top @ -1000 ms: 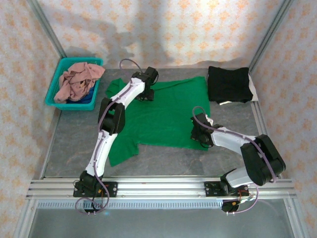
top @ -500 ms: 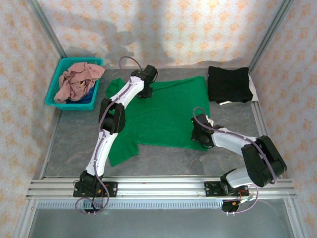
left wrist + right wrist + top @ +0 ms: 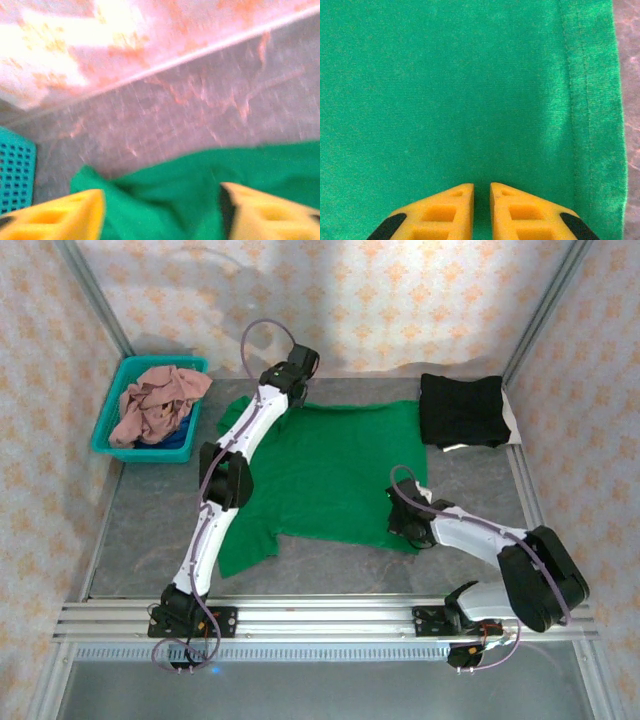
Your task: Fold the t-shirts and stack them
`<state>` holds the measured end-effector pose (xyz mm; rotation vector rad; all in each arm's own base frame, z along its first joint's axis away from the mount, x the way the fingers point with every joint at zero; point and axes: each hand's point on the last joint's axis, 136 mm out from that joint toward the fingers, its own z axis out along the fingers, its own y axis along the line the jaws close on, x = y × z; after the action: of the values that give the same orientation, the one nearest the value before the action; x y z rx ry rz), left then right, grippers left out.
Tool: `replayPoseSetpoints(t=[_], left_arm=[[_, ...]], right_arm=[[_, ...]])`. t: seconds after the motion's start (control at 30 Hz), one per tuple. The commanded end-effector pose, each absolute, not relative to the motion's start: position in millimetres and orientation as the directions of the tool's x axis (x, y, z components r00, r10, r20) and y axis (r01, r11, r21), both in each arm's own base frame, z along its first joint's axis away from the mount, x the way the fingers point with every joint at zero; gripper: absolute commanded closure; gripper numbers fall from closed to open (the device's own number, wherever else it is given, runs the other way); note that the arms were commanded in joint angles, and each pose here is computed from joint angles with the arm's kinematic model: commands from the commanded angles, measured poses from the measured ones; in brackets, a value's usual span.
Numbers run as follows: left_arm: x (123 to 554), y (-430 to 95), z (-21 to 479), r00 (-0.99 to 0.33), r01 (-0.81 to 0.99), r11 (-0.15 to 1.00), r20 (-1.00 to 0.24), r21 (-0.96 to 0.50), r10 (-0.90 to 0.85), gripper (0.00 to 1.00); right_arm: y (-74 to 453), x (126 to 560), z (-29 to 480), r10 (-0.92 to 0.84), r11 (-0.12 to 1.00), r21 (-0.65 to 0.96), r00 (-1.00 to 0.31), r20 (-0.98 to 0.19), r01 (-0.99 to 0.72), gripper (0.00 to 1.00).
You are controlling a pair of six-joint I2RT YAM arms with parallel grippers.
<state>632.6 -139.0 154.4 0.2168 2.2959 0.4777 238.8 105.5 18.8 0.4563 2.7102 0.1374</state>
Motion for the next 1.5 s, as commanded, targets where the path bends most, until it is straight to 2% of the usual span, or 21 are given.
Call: replayPoseSetpoints(t=[0.0, 0.07, 0.13, 0.3, 0.47, 0.6, 0.83, 1.07, 1.3, 1.47], left_arm=[[649.8, -134.6, 149.5, -0.661, -0.04, 0.909, -0.693, 0.415, 0.288, 0.07], [640.8, -129.8, 149.8, -0.69, -0.046, 0.922, -0.68, 0.384, 0.248, 0.0], [620.9, -118.0, 158.0, -0.735, -0.077, 0.939, -0.655, 0.336, 0.174, 0.0], [535.3, -91.6, 148.3, -0.827, -0.149, 0.966, -0.563, 0.21, -0.005, 0.0], [439.1, -80.3, 96.5, -0.854, -0.275, 0.961, -0.469, 0.04, -0.225, 0.0], [385.7, -89.0, 57.0, -0.856, -0.329, 0.942, -0.403, -0.06, -0.325, 0.02], [323.3, -98.4, 18.8, -0.881, -0.34, 0.934, -0.312, -0.108, -0.357, 0.11], [268.8, -86.0, 5.4, -0.879, -0.375, 0.923, -0.285, -0.083, -0.382, 0.11], [224.2, -94.6, -13.4, -0.906, -0.352, 0.934, -0.224, -0.068, -0.358, 0.12], [210.7, -96.7, 5.2, -0.898, -0.344, 0.935, -0.258, -0.09, -0.355, 0.11]], right_arm=[[86.7, 224.3, 21.7, 0.335, 0.941, 0.084, -0.869, -0.365, 0.328, 0.83], [89.3, 229.0, 26.5, 0.332, 0.942, 0.098, -0.864, -0.379, 0.32, 0.83], [98.1, 237.9, 31.4, 0.317, 0.948, 0.124, -0.866, -0.387, 0.292, 0.83], [117.6, 261.9, 35.2, 0.293, 0.956, 0.149, -0.871, -0.394, 0.254, 0.83], [128.0, 278.8, 33.0, 0.279, 0.96, 0.143, -0.874, -0.397, 0.241, 0.83], [127.1, 282.8, 31.0, 0.261, 0.965, 0.114, -0.879, -0.398, 0.235, 0.84], [118.8, 272.3, 26.7, 0.283, 0.959, 0.089, -0.883, -0.375, 0.27, 0.84], [111.2, 250.3, 21.4, 0.318, 0.948, 0.099, -0.888, -0.331, 0.303, 0.8], [101.3, 225.8, 9.6, 0.339, 0.94, 0.076, -0.9, -0.275, 0.331, 0.8], [91.3, 201.1, 7.9, 0.382, 0.924, 0.084, -0.893, -0.239, 0.373, 0.79]])
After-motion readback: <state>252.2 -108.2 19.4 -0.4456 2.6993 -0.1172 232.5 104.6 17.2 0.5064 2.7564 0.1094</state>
